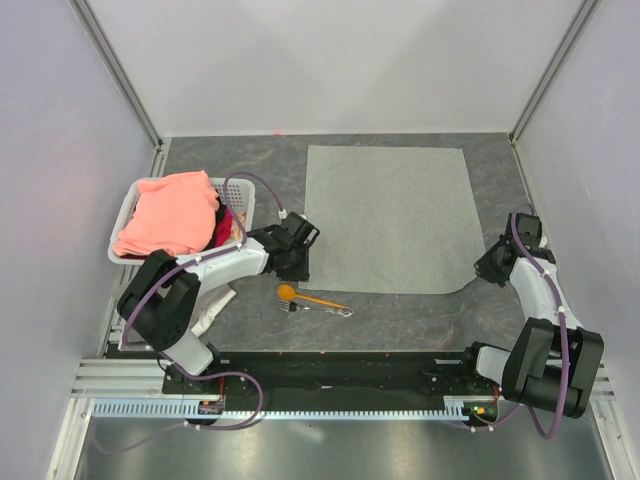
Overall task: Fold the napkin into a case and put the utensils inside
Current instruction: Pick up the flattened napkin from the center of the board.
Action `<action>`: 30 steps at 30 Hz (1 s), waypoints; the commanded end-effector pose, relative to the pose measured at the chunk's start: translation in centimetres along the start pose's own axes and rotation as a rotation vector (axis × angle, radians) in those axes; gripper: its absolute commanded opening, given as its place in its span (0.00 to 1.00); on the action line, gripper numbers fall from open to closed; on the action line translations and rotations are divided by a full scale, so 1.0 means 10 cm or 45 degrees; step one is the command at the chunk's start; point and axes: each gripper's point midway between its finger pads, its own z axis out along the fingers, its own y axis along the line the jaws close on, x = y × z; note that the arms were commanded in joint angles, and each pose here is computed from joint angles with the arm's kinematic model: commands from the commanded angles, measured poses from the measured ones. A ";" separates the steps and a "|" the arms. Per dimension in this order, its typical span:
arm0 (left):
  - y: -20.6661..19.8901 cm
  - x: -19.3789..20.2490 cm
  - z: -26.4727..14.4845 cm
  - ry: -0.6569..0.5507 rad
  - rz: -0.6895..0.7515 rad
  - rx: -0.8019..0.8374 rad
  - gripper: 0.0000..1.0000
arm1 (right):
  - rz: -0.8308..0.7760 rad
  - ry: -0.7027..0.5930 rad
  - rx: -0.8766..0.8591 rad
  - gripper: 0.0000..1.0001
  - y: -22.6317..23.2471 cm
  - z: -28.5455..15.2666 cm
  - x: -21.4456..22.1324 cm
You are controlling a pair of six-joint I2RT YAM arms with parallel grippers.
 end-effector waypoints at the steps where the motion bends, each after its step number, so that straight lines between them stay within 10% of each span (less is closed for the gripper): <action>1: 0.02 -0.12 0.05 -0.024 0.040 -0.061 0.37 | -0.027 -0.025 -0.025 0.00 0.04 -0.06 -0.05; 19: 0.08 0.26 0.28 0.097 0.121 -0.223 0.44 | -0.011 -0.010 -0.027 0.00 0.02 -0.03 0.02; 30: 0.20 0.30 0.40 0.087 0.109 -0.319 0.17 | -0.023 -0.014 -0.027 0.00 0.00 -0.01 0.03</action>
